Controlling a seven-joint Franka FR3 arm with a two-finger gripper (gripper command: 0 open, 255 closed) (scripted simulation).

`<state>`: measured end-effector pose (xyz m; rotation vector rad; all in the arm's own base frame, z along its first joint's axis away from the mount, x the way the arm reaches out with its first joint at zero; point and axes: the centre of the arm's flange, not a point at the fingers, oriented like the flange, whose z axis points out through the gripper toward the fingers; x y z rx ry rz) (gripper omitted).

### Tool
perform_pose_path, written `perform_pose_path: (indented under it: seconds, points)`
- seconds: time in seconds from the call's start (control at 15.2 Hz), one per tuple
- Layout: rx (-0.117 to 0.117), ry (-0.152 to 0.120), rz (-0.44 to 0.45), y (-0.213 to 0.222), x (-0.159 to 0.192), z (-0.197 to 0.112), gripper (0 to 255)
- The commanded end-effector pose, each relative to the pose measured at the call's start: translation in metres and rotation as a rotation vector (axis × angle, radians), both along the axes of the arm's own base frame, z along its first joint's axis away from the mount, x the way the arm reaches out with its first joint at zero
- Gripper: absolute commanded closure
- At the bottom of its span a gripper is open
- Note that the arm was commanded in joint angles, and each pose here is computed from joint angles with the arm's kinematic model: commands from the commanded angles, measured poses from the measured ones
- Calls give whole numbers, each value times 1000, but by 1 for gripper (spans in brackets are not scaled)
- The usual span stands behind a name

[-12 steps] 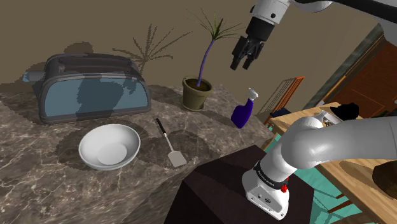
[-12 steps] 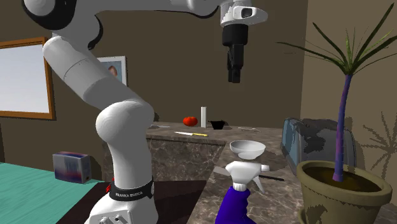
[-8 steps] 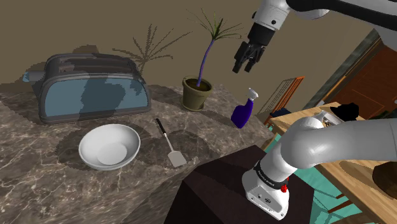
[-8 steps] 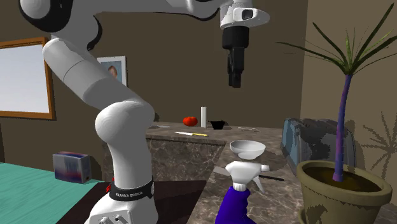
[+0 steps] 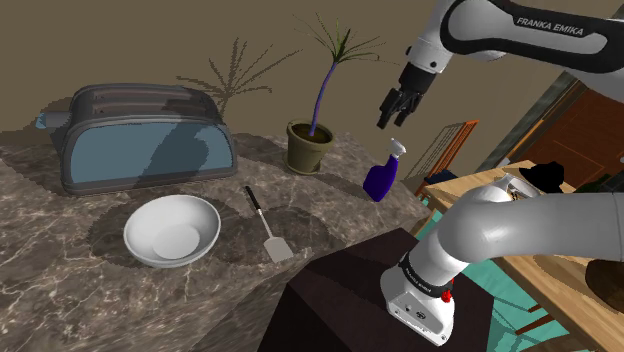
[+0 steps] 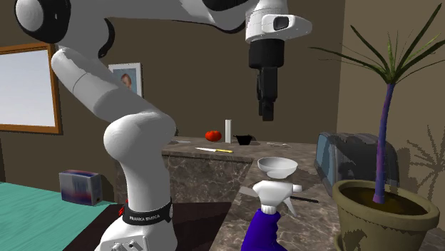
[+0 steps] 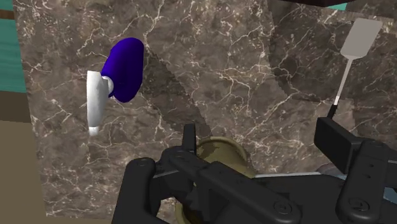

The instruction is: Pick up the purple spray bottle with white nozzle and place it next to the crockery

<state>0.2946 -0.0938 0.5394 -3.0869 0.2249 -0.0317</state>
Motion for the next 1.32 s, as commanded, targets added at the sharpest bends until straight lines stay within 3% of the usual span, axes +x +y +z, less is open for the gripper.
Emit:
perform_pose_path:
  seconds: [0.0,0.73,1.25]
  points:
    - [-9,-2,-11,-21,-7,-15,0]
    - [-54,-12,-77,-138,-38,-81,0]
    - [-54,-12,-77,-139,-37,-120,0]
